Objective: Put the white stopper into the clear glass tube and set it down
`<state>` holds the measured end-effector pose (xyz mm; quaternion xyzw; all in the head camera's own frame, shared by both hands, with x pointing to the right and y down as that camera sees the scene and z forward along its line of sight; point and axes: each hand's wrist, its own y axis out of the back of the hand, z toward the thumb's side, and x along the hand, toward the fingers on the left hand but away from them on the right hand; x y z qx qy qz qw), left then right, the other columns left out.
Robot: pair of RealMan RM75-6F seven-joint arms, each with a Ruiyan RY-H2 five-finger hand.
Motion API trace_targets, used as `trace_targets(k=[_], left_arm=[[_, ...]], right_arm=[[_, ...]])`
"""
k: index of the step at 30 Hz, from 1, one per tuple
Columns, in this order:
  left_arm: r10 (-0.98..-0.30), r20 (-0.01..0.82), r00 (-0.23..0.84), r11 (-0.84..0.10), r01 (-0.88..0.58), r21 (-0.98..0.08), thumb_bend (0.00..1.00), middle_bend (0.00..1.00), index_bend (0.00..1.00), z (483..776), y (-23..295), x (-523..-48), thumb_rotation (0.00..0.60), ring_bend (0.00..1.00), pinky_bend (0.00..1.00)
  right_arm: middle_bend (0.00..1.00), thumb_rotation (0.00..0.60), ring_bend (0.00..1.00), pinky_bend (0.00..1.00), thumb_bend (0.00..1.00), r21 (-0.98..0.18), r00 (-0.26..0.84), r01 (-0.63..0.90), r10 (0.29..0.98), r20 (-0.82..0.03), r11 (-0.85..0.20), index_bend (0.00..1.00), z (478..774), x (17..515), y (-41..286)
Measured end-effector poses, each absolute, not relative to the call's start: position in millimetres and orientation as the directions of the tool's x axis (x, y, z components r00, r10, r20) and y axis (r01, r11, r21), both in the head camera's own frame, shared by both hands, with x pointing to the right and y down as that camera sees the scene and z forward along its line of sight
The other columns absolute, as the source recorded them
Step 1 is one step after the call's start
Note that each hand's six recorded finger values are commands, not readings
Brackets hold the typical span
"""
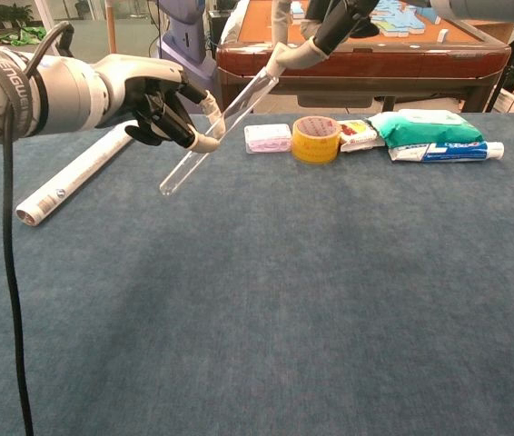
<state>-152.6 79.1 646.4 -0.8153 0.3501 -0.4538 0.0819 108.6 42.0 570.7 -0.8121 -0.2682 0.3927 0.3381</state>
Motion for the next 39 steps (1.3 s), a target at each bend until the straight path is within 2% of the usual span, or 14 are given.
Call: trace_targets(k=[19, 29, 39], left_arm=[[-0.630, 0.702, 0.332, -0.748, -0.501, -0.434, 0.35, 1.00, 0.62, 648.0, 76.2, -156.6, 0.600, 1.00, 1.00], [-0.610, 0.712, 0.348, -0.766, -0.488, -0.418, 0.35, 1.00, 0.62, 645.4, 77.4, -157.8, 0.600, 1.00, 1.00], [-0.595, 0.717, 0.363, -0.775, -0.495, -0.392, 0.35, 1.00, 0.62, 643.6, 78.2, -157.8, 0.600, 1.00, 1.00]], right_arm=[[0.88, 0.600, 0.91, 0.84, 0.37, -0.760, 0.553, 0.150, 0.691, -0.466, -0.632, 0.60, 575.9, 94.9, 43.4], [0.88, 0.600, 0.91, 0.84, 0.37, -0.735, 0.565, 0.078, 0.637, -0.524, -0.673, 0.60, 576.4, 88.9, 40.7], [0.88, 0.600, 0.91, 0.84, 0.37, -0.703, 0.568, 0.068, 0.607, -0.556, -0.708, 0.60, 576.5, 86.5, 38.7]])
